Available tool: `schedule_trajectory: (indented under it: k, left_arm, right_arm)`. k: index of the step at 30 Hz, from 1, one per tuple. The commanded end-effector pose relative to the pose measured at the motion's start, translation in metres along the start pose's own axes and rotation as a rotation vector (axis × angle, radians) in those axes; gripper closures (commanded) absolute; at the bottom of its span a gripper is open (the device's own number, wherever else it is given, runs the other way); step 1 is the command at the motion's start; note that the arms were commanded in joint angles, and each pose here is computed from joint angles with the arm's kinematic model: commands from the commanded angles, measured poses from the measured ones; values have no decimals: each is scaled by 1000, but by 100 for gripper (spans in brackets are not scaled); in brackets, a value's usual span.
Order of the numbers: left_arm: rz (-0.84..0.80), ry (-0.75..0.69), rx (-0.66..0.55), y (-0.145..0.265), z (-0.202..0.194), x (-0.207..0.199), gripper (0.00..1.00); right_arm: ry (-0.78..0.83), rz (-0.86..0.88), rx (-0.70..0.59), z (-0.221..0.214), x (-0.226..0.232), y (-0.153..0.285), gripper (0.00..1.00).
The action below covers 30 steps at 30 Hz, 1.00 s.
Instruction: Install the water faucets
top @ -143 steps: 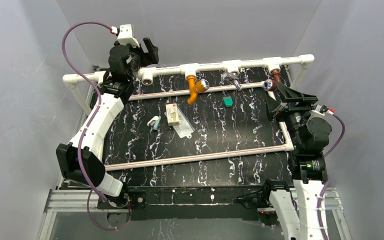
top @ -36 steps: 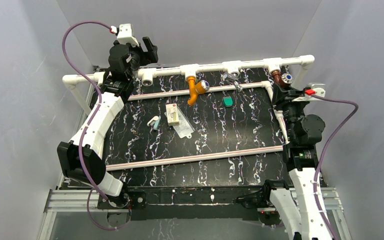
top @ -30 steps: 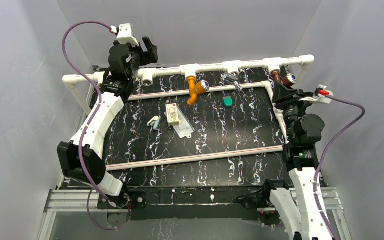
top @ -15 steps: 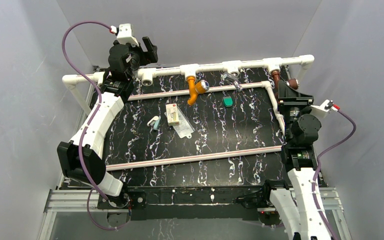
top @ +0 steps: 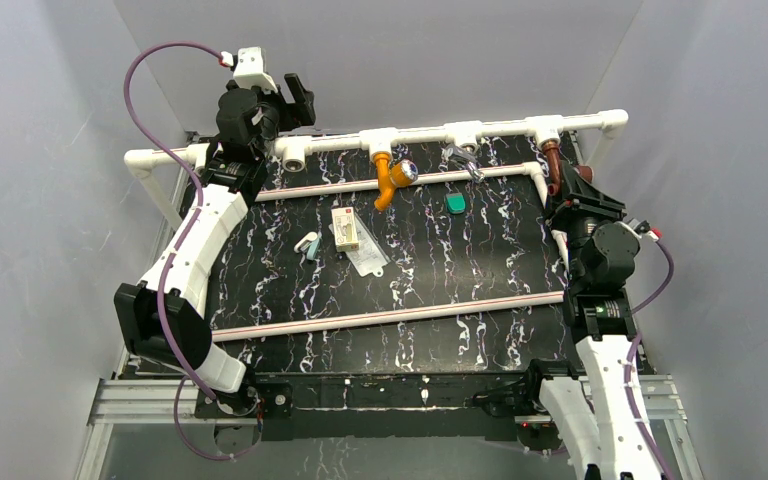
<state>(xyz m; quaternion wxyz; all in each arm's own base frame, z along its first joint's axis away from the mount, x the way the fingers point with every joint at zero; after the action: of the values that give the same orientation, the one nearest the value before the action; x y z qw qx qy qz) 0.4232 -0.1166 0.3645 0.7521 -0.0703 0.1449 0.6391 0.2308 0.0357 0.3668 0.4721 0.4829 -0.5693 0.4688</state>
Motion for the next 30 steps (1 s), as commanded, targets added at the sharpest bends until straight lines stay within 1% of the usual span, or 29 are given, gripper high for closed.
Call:
schedule_trajectory:
  k: [1,5,6,7,8,10,17,20,25,28,30]
  left_arm:
    - [179,-63,529,4,-145,49,21]
    - [179,-63,527,4,-144,49,21]
    - [178,-64,526,4,-144,48,21]
    - [179,-64,526,4,-144,49,21]
    - [180,-65,527,4,-144,49,21]
    - [180,-64,526,4,-144,49,21]
    - [179,-65,531,3,-146,49,21]
    - [176,-64,530,3,-145,48,21]
    - [179,-65,532,3,-146,49,21]
    - [180,-66,533,4,-146,49,21]
    - [181,-67,531,4,-146,49,21]
  right_arm:
    - [-184,-71,169,-20,19,8,99]
    - [-197,-95,171,-21,23,10,99]
    - [-196,-96,166,-20,23,11,95]
    - [-194,-101,161,-19,22,12,87]
    - [-190,-99,156,-18,23,13,83]
    - [-179,-96,151,-18,23,15,77]
    - [-138,-97,148,-17,20,20,48]
    - [-122,-87,156,-17,22,24,38]
    - [-78,-75,189,-21,24,30,29]
    - [-14,-57,195,-21,28,36,25]
    - [58,-41,203,-22,32,42,22]
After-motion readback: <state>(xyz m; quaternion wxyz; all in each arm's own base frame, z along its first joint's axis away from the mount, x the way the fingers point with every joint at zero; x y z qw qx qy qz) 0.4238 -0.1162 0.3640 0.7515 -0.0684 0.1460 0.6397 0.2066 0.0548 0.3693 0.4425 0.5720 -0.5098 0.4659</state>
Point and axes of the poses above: each gripper's point midway between its finger pads, its own y axis back along the fingers, its own x axis along the line the jaws close on, z = x × y, the point moved 7 cm from there along y, back along the fingers, and after that the axes turned 6 degrees about y, right-handed, at the moved point
